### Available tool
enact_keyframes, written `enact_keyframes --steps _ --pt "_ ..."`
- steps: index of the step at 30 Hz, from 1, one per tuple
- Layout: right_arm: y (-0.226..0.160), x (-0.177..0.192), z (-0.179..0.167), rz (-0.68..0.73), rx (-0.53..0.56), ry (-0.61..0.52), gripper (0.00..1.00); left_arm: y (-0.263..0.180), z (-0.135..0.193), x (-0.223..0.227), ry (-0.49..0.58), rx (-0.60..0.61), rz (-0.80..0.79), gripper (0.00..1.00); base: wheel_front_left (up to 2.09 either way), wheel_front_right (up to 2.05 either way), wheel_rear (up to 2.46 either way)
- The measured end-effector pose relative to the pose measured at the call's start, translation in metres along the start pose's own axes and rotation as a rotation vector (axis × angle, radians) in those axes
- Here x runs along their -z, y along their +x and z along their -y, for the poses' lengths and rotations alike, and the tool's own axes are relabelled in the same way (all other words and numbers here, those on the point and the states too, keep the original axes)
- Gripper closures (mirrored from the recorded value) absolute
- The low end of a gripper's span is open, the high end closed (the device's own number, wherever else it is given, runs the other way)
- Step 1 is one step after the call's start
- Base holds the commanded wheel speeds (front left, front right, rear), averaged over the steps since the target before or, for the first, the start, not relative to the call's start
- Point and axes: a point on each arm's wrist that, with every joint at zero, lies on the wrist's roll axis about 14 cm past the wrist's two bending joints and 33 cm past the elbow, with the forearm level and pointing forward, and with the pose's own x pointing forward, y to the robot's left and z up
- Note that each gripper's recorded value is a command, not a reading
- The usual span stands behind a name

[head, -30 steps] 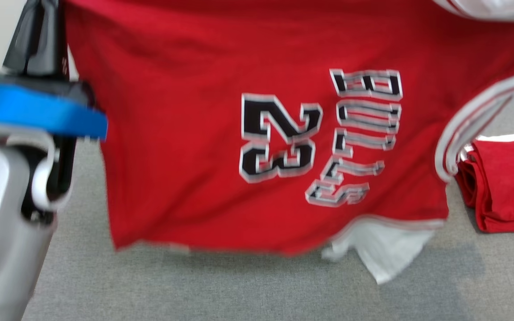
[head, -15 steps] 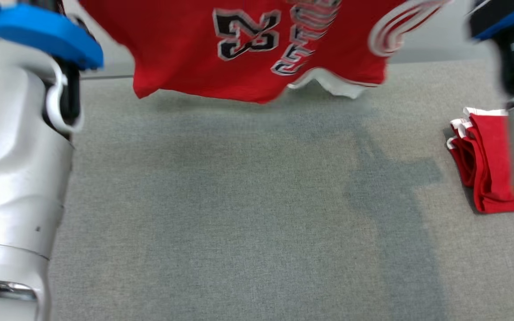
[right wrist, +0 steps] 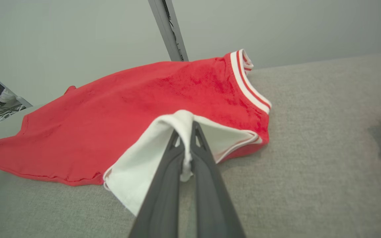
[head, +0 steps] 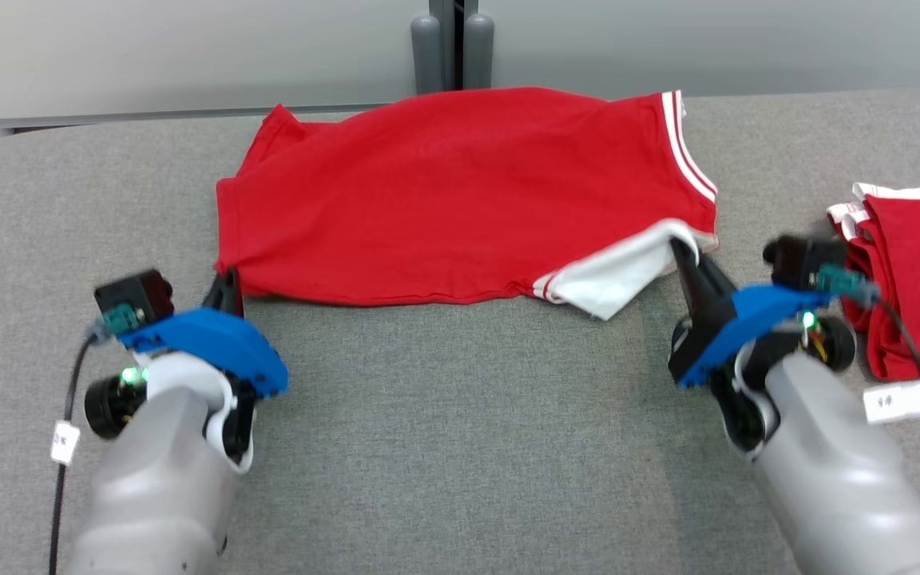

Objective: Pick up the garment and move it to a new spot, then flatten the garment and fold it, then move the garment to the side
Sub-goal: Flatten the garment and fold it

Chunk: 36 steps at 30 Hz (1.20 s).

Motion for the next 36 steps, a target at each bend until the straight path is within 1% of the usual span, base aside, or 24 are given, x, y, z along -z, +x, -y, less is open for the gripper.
enact_keyframes --steps 2,5,9,13,19,26,31,36 --pt "-0.012 0.017 0.0 -0.017 0.0 0.027 1.0 -0.009 -0.004 0.013 0.01 0.001 -0.023 1.0 0.0 0.0 0.0" --pt "-0.033 0.033 0.003 -0.02 0.005 0.065 1.0 -0.02 -0.005 0.009 0.007 0.021 0.018 1.0 0.0 0.0 0.0" --pt "-0.069 0.049 0.013 -0.026 0.015 0.075 1.0 -0.042 -0.007 0.005 0.023 0.043 0.082 1.0 0.0 0.0 0.0" --pt "-0.105 0.059 0.018 -0.01 0.02 0.081 1.0 -0.07 -0.016 0.014 0.041 0.037 0.112 1.0 0.0 0.0 0.0" --pt "-0.157 0.06 0.025 0.034 0.049 0.083 1.0 -0.11 -0.029 0.029 0.048 0.002 0.12 1.0 0.0 0.0 0.0" --pt "-0.201 0.059 0.017 -0.019 0.094 0.083 1.0 -0.156 -0.022 0.029 0.049 -0.025 0.085 1.0 0.0 0.0 0.0" --pt "-0.219 0.047 0.014 -0.056 0.122 0.058 1.0 -0.179 -0.011 0.026 0.046 -0.018 0.038 1.0 0.0 0.0 0.0" --pt "-0.22 0.043 0.014 -0.099 0.133 0.051 1.0 -0.181 -0.006 0.021 0.06 -0.006 0.005 1.0 0.0 0.0 0.0"
